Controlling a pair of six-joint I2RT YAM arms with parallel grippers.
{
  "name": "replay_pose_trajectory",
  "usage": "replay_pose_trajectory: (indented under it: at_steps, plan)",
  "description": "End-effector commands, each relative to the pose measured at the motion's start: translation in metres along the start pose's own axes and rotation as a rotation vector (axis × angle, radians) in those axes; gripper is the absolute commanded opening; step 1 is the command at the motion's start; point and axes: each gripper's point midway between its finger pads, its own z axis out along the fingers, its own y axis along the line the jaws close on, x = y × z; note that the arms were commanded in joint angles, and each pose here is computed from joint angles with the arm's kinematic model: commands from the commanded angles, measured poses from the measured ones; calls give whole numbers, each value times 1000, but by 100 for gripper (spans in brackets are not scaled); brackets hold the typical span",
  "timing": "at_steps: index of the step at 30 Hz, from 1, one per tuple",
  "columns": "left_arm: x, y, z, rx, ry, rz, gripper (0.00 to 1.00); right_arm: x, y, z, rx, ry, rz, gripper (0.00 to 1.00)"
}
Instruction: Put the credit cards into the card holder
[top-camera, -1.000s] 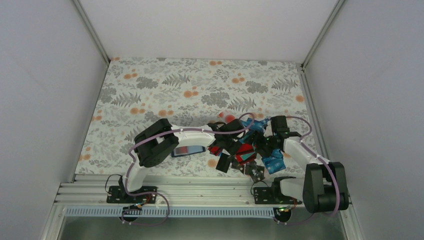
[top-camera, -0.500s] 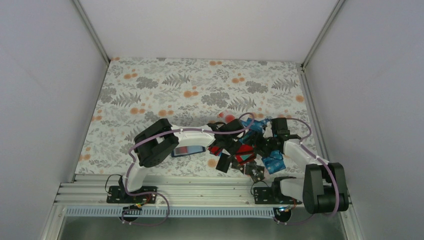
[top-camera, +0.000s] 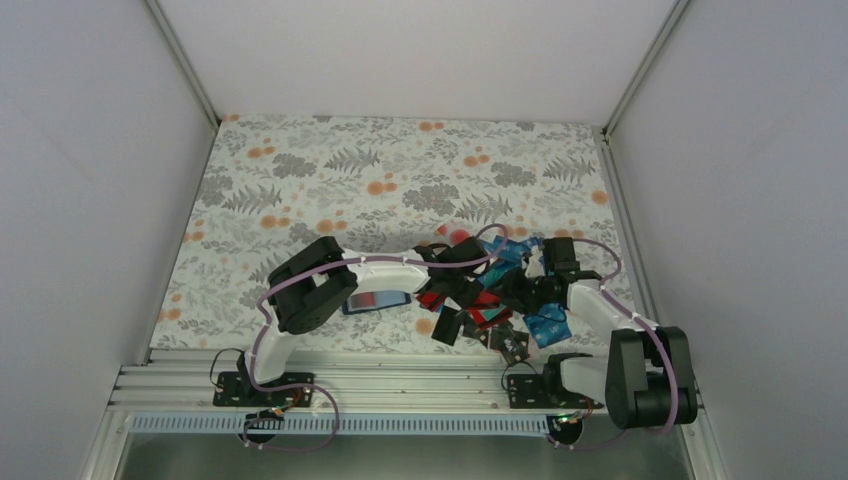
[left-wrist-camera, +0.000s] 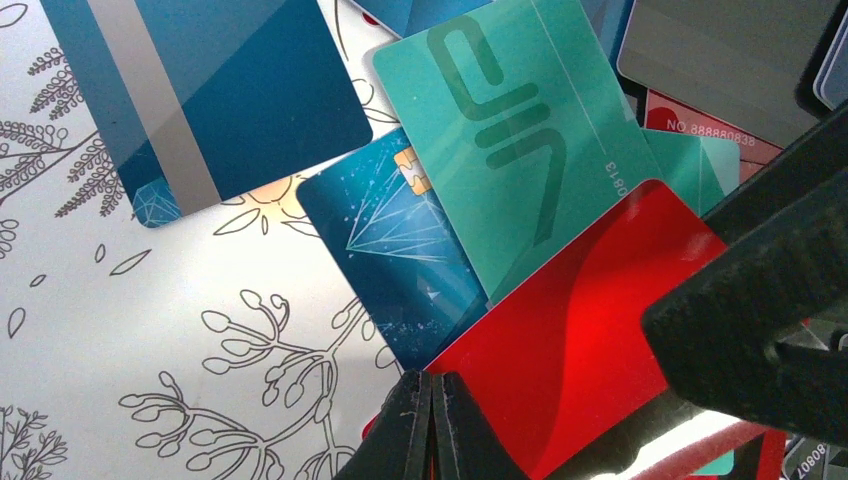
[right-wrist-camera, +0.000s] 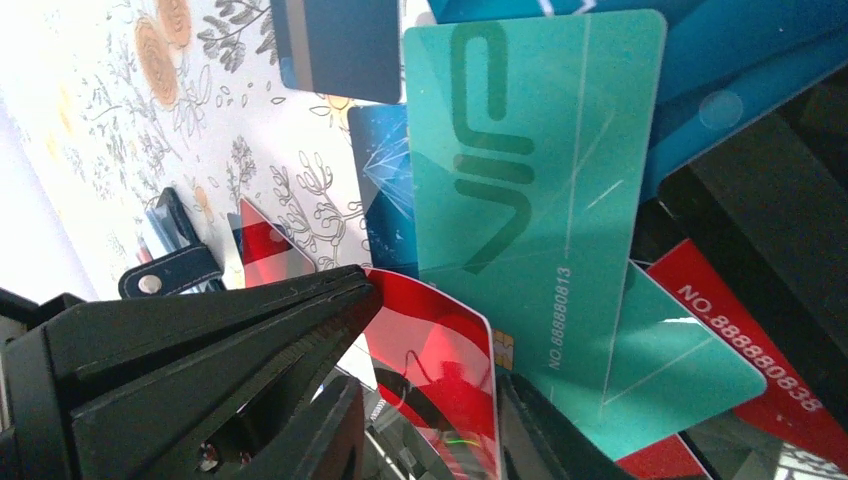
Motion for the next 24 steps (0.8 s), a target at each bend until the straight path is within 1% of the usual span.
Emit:
replay_pose_trajectory:
  at_steps: [1,7,10,13,20,24]
  plan:
    - [52,12,19,-32,158,-21,2,3,13,0,-72,21,-25,32]
    - [50,10,18,-19,153,-30,2,7,11,5,-89,48,-15,21]
    - [41,4,11,7,126,-39,2,8,9,7,-91,54,-12,16]
    - [30,2,2,18,98,-54,2,8,11,7,-102,55,-15,5]
    - [0,7,-31,34,14,-123,2,7,19,5,-138,56,-28,4]
    - [-21,23,-60,-17,-55,-210,3,3,32,-2,-179,29,-40,4]
